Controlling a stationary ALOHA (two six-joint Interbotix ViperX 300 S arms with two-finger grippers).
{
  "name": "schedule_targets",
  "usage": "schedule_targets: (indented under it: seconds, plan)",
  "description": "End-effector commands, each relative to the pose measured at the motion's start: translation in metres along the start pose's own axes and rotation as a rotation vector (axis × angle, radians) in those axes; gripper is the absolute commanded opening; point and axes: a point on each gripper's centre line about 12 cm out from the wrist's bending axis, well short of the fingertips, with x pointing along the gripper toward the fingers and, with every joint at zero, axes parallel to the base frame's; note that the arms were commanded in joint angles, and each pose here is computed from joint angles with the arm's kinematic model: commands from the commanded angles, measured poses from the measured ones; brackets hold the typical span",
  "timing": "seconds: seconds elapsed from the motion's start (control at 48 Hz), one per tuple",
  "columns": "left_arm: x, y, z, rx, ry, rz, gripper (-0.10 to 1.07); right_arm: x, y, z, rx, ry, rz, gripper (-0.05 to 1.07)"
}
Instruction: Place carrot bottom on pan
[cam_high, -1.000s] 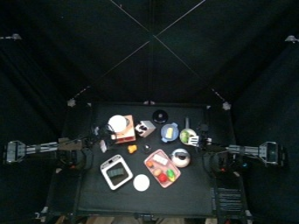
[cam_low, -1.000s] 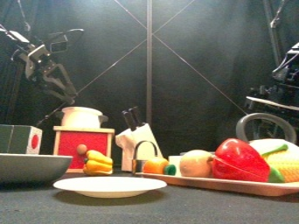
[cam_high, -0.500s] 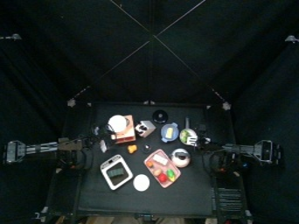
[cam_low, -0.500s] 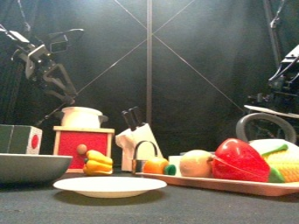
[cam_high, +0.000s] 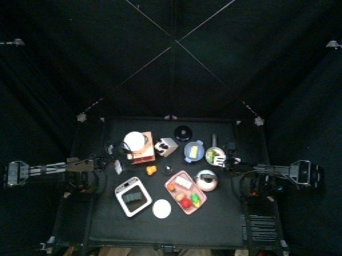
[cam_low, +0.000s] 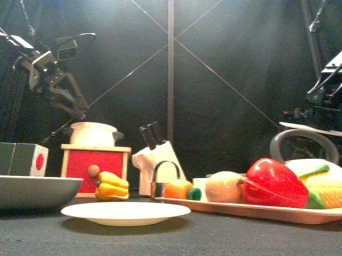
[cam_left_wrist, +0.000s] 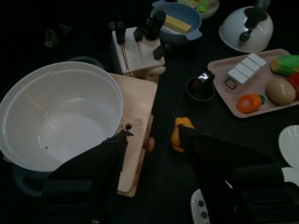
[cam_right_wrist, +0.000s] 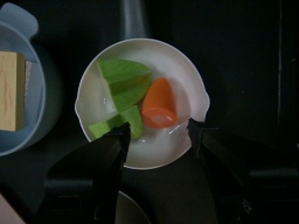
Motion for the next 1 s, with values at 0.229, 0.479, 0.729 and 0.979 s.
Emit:
schedule_targets:
  seconds: [0.229, 0.479, 0.729, 0.979]
  plan:
    - [0.000, 0.000, 0.005, -0.004, -0.014, -0.002, 0.87, -0.001, 0.003, 0.000, 0.005, 0.003, 0.008, 0.89]
    - [-0.001, 0.000, 0.006, 0.000, -0.018, -0.003, 0.87, 0.002, 0.006, -0.007, -0.019, 0.030, 0.036, 0.89]
    - [-0.001, 0.000, 0.007, 0.001, -0.019, -0.002, 0.87, 0.002, 0.008, -0.009, -0.037, 0.034, 0.041, 0.89]
    - [-0.010, -0.017, 0.022, 0.025, -0.081, -0.080, 0.87, 0.000, 0.012, -0.007, -0.045, 0.026, 0.060, 0.89]
